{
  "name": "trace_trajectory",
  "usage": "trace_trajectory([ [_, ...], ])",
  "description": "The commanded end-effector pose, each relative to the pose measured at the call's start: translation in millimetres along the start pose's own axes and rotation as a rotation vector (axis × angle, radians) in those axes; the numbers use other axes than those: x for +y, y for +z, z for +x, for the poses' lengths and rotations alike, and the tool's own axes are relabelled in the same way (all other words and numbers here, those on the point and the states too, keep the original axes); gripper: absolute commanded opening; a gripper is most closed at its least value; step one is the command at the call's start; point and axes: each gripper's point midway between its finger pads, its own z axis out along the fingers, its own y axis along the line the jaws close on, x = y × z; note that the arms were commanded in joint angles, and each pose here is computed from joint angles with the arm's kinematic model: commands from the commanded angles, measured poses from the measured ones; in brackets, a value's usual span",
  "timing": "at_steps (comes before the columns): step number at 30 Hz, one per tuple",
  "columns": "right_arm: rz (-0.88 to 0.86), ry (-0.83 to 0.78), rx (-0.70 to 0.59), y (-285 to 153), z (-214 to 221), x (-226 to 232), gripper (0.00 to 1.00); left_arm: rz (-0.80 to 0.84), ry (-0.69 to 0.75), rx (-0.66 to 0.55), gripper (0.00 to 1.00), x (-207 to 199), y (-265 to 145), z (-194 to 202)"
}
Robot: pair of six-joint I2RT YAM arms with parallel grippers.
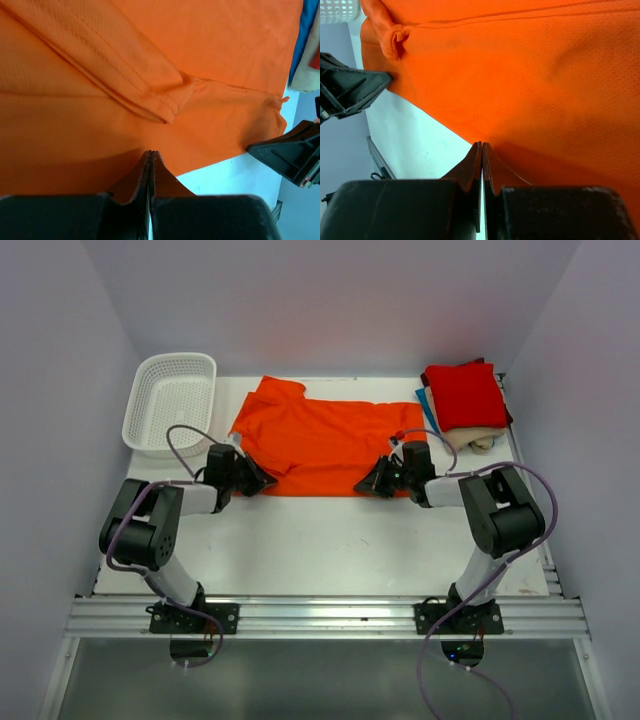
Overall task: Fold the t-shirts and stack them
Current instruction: Fold the tshirt
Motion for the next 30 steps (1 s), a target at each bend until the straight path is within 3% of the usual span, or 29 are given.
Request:
trace_trajectory([
  [1,-0.022,-0.032,-0.006,2,0,4,0.00,-0.013,0.035,-0.070,0.00,-4,11,-27],
  [11,-0.009,-0.035,0.005,0,6,-1,0.00,-0.075,0.025,-0.060,0.00,7,33,-37],
  [24,0.024,-0.027,0.031,2,18,-15,0.00,-0.005,0.046,-0.095,0.00,-28,38,-68],
  [30,0.026,-0.021,0.038,1,22,-18,0.00,-0.033,0.053,-0.077,0.00,-23,56,-77],
])
